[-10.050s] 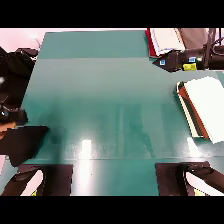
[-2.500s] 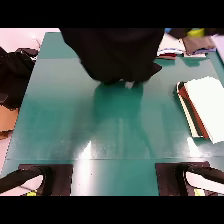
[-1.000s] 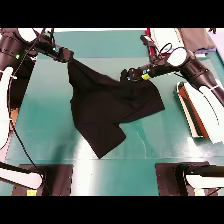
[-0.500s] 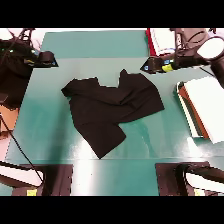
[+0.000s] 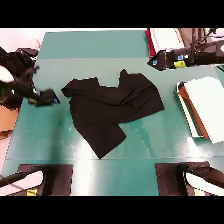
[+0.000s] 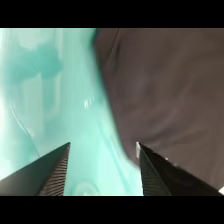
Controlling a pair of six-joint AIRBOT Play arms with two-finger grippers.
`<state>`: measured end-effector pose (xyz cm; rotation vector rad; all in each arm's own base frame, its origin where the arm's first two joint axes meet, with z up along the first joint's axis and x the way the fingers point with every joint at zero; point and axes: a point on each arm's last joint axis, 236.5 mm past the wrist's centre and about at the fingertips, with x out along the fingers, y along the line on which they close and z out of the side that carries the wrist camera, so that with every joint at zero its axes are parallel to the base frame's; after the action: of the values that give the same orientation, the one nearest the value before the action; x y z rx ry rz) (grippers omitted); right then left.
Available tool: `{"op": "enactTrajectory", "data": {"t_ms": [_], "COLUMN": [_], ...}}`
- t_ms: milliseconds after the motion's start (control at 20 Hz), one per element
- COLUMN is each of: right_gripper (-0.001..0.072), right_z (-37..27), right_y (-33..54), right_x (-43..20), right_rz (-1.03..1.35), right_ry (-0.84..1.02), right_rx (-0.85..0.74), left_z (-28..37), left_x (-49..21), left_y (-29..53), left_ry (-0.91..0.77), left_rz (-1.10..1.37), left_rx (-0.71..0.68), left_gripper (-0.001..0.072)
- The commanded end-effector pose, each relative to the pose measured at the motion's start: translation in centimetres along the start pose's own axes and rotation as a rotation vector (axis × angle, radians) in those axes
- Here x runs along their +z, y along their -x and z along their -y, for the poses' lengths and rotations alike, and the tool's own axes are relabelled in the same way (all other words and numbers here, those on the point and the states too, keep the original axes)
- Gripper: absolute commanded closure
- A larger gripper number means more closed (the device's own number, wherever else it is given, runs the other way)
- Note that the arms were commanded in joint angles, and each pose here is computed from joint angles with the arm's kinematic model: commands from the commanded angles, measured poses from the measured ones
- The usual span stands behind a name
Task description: Fold the shirts.
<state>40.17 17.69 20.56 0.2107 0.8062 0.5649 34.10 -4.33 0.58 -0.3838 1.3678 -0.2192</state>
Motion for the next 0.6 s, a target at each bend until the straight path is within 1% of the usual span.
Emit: {"op": "enactTrajectory", "data": {"t_ms": [0, 150, 200, 400, 550], "right_gripper": [0.0261, 0.0261, 0.0261, 0.0261, 0.0261], "right_z": [-0.3, -0.3, -0.3, -0.3, -0.4], "right_y": [0.3, 0.3, 0.3, 0.3, 0.3], "right_x": [0.1, 0.1, 0.1, 0.1, -0.2], "right_rz": [0.008, 0.009, 0.009, 0.005, -0.007], "right_ry": [0.000, -0.002, -0.004, -0.006, -0.015], "right_rx": [0.007, 0.007, 0.007, 0.008, 0.010], "left_z": [-0.4, 1.1, 1.7, 4.3, 6.1], "left_x": [-6.9, -9.0, -9.2, -8.8, -8.8], "left_y": [-3.6, -5.5, -6.1, -8.3, -9.7], "left_ry": [0.072, 0.115, 0.106, 0.020, 0.008], "left_rz": [-0.058, -0.084, -0.077, -0.021, -0.005], "left_rx": [-0.050, -0.146, -0.161, -0.140, -0.134], "left_gripper": [0.0208, 0.0209, 0.0209, 0.0209, 0.0209]}}
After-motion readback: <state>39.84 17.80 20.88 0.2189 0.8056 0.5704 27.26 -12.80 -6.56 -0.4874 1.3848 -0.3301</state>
